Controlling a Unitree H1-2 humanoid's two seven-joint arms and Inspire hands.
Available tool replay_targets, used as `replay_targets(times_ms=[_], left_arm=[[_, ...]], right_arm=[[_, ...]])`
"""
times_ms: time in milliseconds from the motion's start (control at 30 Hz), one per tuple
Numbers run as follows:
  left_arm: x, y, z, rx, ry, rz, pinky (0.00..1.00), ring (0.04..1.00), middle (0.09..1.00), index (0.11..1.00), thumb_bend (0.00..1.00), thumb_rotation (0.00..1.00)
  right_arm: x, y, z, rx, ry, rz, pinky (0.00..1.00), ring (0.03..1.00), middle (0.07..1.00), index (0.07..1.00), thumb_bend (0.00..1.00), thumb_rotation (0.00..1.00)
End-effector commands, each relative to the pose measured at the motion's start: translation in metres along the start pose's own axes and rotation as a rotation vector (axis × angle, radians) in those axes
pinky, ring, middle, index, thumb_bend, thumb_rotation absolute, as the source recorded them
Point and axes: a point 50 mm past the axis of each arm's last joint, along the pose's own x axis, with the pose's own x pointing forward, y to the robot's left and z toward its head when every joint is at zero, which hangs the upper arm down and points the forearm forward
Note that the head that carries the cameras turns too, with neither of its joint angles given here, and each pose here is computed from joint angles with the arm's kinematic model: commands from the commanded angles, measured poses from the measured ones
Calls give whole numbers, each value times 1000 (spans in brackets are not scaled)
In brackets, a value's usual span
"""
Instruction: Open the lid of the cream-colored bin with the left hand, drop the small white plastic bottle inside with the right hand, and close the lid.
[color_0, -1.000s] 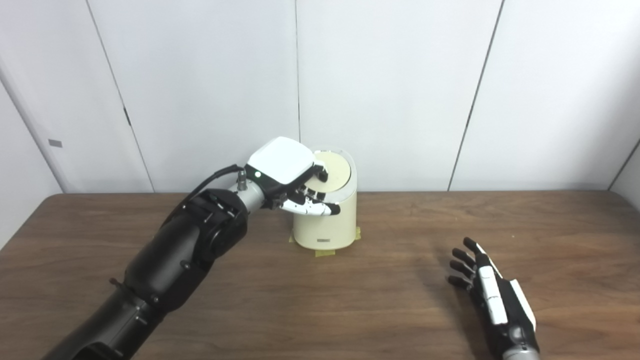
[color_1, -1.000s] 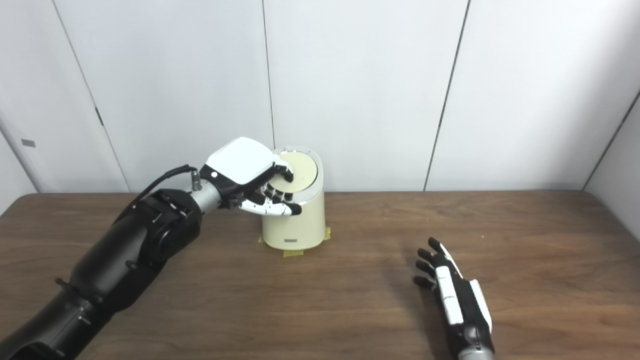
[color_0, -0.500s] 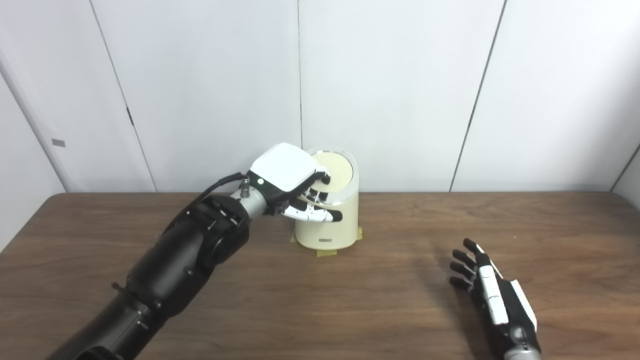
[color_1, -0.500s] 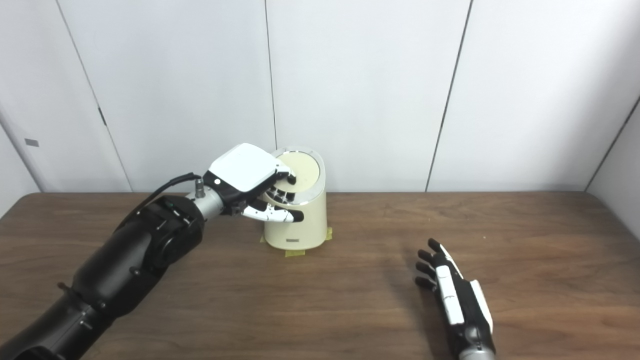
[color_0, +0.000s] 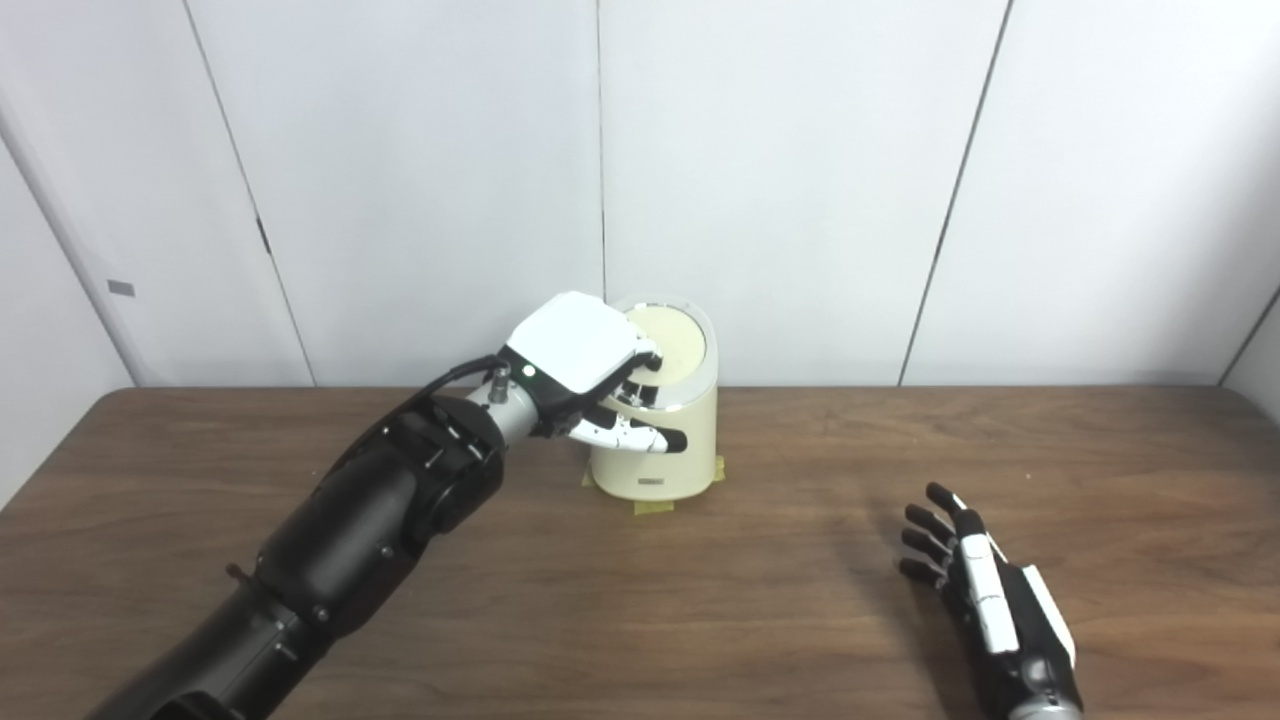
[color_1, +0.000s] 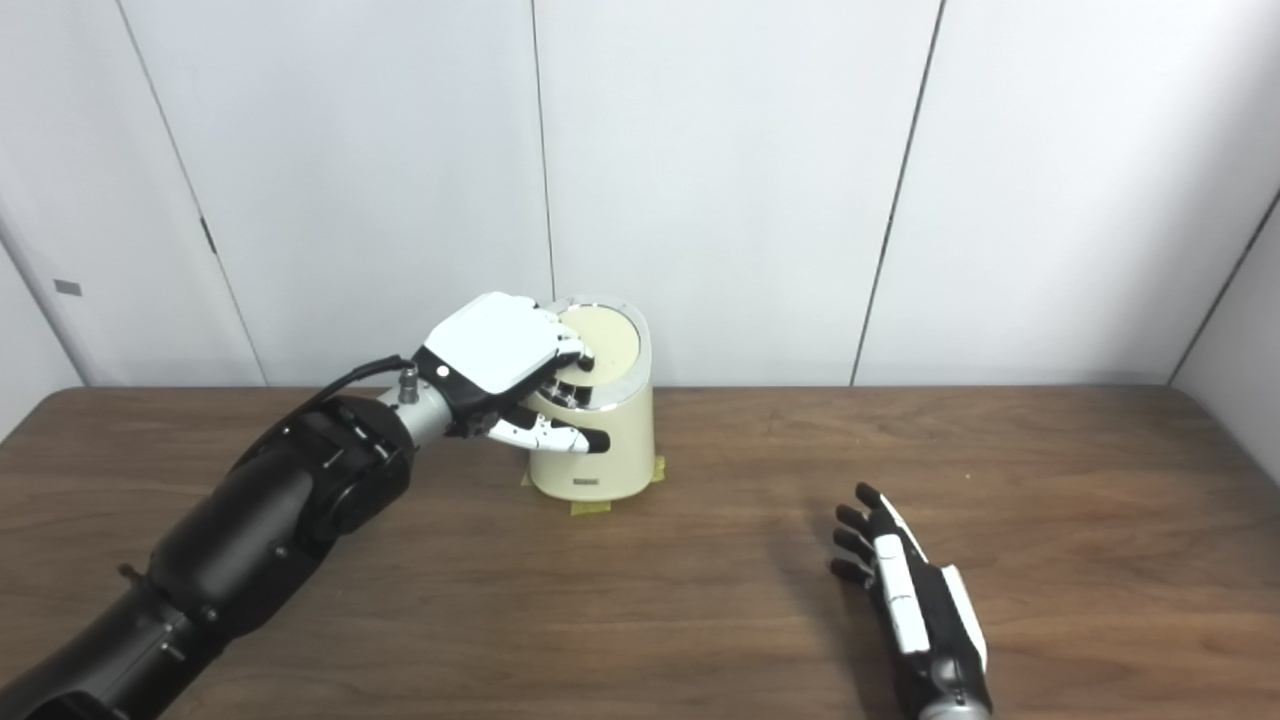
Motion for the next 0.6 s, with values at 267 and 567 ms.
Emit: replay_targets(times_ms=[267, 567], left_arm=[[-33, -7, -22, -127, 7, 7, 814, 802, 765, 714, 565, 833], [-54, 22, -30, -370, 92, 118, 703, 791, 784, 761, 519, 661]], right_arm=[[7, 2, 9, 18, -50, -19, 783, 850, 868, 918, 528, 1000], [5, 4, 12, 21, -46, -9, 778, 845, 865, 911, 530, 1000]])
